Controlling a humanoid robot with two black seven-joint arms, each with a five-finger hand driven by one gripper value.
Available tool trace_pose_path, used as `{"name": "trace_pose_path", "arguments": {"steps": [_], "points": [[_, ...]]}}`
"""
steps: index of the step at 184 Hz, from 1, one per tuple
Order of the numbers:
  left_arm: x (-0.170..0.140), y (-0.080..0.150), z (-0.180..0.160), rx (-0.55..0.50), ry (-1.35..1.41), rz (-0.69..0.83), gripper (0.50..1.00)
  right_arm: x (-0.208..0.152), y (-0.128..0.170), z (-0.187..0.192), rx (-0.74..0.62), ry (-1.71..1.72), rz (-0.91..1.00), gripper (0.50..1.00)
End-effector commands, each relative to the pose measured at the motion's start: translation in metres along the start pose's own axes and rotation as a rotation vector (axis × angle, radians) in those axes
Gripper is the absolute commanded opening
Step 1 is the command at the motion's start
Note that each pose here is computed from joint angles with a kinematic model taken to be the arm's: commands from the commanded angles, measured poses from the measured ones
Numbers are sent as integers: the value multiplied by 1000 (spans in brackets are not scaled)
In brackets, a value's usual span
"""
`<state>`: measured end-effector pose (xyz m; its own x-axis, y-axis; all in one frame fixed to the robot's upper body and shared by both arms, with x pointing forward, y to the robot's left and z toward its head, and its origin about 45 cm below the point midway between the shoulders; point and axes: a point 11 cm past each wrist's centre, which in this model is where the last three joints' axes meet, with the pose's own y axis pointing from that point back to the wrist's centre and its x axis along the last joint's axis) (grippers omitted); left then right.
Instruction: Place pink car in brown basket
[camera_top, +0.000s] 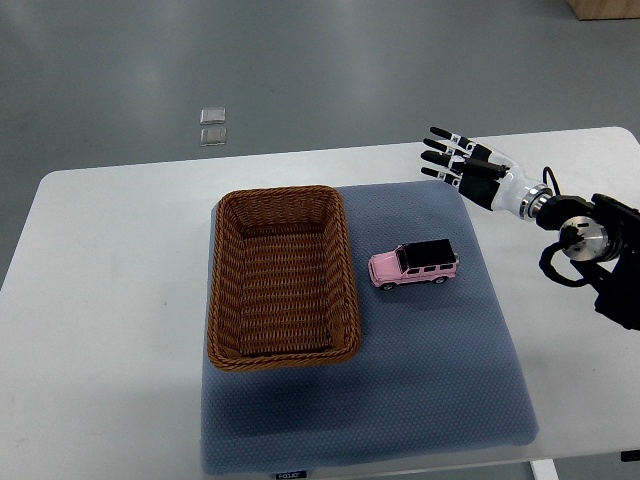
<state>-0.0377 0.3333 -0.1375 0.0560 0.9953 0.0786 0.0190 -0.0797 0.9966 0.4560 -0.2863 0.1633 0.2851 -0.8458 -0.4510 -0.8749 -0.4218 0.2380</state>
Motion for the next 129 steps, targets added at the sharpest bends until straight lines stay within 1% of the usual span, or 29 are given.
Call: {"name": "trace_pose_path", "arguments": {"steps": [1, 48, 82, 129], "points": [[-3, 0, 1, -2, 0, -9, 1000, -1, -1, 0, -1, 1, -4, 926], [-5, 0, 1, -2, -1, -19, 1000, -1, -2, -2, -3, 7, 8, 926], [3, 0, 8, -12, 0, 12, 1000, 4, 0, -2, 2, 7, 26, 926], [1, 0, 9, -15, -1, 6, 1000, 6, 2, -7, 7, 16, 23, 926]]}}
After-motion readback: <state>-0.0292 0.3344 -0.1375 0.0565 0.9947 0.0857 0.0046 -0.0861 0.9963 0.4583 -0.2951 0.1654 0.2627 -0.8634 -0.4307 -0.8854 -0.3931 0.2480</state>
